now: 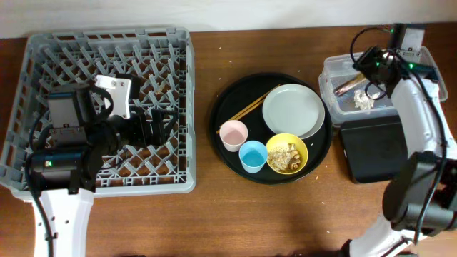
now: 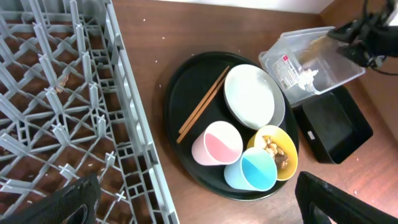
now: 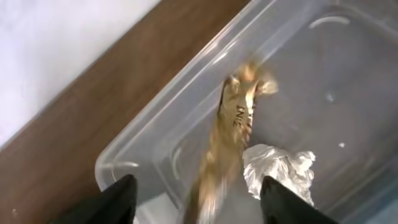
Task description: Sort waste into correct bins and load items into the dishwasher rack
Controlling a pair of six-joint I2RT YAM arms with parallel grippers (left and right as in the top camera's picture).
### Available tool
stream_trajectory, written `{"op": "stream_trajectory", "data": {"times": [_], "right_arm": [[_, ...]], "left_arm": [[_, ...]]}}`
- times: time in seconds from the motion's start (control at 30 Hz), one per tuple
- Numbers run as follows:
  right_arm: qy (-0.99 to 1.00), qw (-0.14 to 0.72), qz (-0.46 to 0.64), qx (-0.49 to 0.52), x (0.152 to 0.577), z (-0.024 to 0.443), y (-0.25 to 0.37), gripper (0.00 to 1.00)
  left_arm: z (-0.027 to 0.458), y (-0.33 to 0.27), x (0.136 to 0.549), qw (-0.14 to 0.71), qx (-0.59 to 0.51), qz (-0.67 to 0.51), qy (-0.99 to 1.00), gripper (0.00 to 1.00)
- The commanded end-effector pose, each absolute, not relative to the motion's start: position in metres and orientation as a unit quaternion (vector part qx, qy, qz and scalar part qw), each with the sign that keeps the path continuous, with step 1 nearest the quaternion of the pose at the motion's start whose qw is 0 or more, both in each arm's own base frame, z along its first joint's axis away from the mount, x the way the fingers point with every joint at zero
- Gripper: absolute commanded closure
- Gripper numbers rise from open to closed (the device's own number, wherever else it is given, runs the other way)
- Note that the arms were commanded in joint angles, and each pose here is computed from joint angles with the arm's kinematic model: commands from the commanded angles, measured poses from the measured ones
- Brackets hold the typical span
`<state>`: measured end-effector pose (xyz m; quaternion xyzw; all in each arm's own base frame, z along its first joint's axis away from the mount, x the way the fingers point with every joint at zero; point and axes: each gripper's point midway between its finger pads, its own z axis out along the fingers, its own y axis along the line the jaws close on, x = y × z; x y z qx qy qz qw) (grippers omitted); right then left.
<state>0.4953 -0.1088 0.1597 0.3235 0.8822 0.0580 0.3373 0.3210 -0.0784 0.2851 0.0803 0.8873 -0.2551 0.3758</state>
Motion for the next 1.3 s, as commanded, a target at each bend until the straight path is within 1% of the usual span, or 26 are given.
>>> {"op": "stream_trajectory", "data": {"times": [0.0,0.03,0.07,0.1,0.13,0.17,0.23,0.27,0.37,0.43,0.47,0.5,0.53,0.57,0.6,0.67,0.7,0.73,0.8,0.83,0.87,0.97,1.07,1.1,1.2,1.27], "right_arm": [[0.893,0.36,0.142,0.228,0.478,0.221,-0.073,0.31],[0.892,0.368,0.153,0.213,0.463,0.244,-0.061,0.31],[0.895,0.366,0.16,0.201,0.436,0.269,-0.043,0.33],[0.906,0.35,0.173,0.16,0.407,0.283,-0.013,0.37],[0.923,0.319,0.181,0.12,0.381,0.283,0.016,0.45],[0.939,0.278,0.185,0.078,0.357,0.275,0.044,0.48],[0.968,0.18,0.176,-0.008,0.316,0.239,0.102,0.49],[0.974,0.145,0.165,-0.049,0.303,0.213,0.128,0.52],[0.979,0.097,0.136,-0.117,0.294,0.132,0.171,0.58],[0.98,0.077,0.131,-0.127,0.296,0.091,0.181,0.6],[0.983,0.059,0.125,-0.125,0.298,0.072,0.182,0.65],[0.983,0.05,0.122,-0.124,0.299,0.063,0.182,0.74],[0.983,0.045,0.128,-0.125,0.297,0.062,0.184,0.92],[0.982,0.051,0.13,-0.126,0.297,0.072,0.184,0.96],[0.981,0.059,0.132,-0.128,0.293,0.096,0.182,0.96],[0.975,0.073,0.141,-0.156,0.279,0.152,0.178,0.96],[0.953,0.115,0.193,-0.204,0.274,0.201,0.191,0.96],[0.919,0.172,0.262,-0.239,0.276,0.249,0.207,0.96],[0.815,0.272,0.406,-0.313,0.28,0.327,0.239,0.96],[0.781,0.289,0.447,-0.326,0.284,0.344,0.246,0.96],[0.727,0.293,0.51,-0.353,0.283,0.363,0.259,0.96],[0.631,0.283,0.596,-0.408,0.274,0.388,0.275,0.96],[0.602,0.286,0.61,-0.429,0.269,0.398,0.284,0.96],[0.599,0.285,0.61,-0.432,0.267,0.399,0.287,0.96],[0.597,0.282,0.61,-0.437,0.262,0.398,0.293,0.96],[0.598,0.283,0.61,-0.437,0.263,0.398,0.293,0.96]], "left_arm": [[0.292,-0.08,0.32,0.382,0.089,-0.256,0.883,0.01],[0.292,-0.08,0.32,0.382,0.089,-0.256,0.884,0.01],[0.292,-0.08,0.32,0.382,0.089,-0.256,0.884,0.01],[0.292,-0.08,0.32,0.382,0.089,-0.256,0.884,0.01],[0.292,-0.08,0.321,0.383,0.09,-0.256,0.883,0.01],[0.293,-0.08,0.321,0.385,0.09,-0.255,0.882,0.01],[0.293,-0.08,0.321,0.385,0.09,-0.256,0.882,0.01],[0.293,-0.08,0.321,0.384,0.09,-0.257,0.882,0.01],[0.296,-0.088,0.317,0.38,0.101,-0.282,0.875,0.01],[0.298,-0.093,0.314,0.377,0.107,-0.297,0.871,0.01],[0.297,-0.094,0.312,0.373,0.106,-0.299,0.872,0.01],[0.296,-0.094,0.311,0.37,0.105,-0.3,0.873,0.01],[0.296,-0.094,0.311,0.369,0.105,-0.3,0.873,0.01],[0.296,-0.094,0.311,0.37,0.105,-0.3,0.873,0.05],[0.296,-0.093,0.312,0.365,0.088,-0.306,0.875,0.07],[0.3,-0.096,0.312,0.361,0.07,-0.327,0.871,0.07],[0.311,-0.108,0.308,0.363,0.093,-0.364,0.853,0.08],[0.335,-0.127,0.3,0.37,0.134,-0.431,0.812,0.07],[0.361,-0.142,0.289,0.374,0.176,-0.493,0.765,0.01],[0.373,-0.148,0.28,0.371,0.203,-0.523,0.74,0.01],[0.392,-0.156,0.26,0.362,0.255,-0.57,0.692,0.01],[0.403,-0.16,0.24,0.339,0.286,-0.61,0.656,0.01],[0.407,-0.161,0.232,0.329,0.298,-0.625,0.642,0.01],[0.407,-0.161,0.233,0.329,0.298,-0.625,0.642,0.07],[0.401,-0.17,0.237,0.331,0.295,-0.611,0.656,0.11],[0.401,-0.172,0.236,0.33,0.299,-0.61,0.655,0.26]]}}
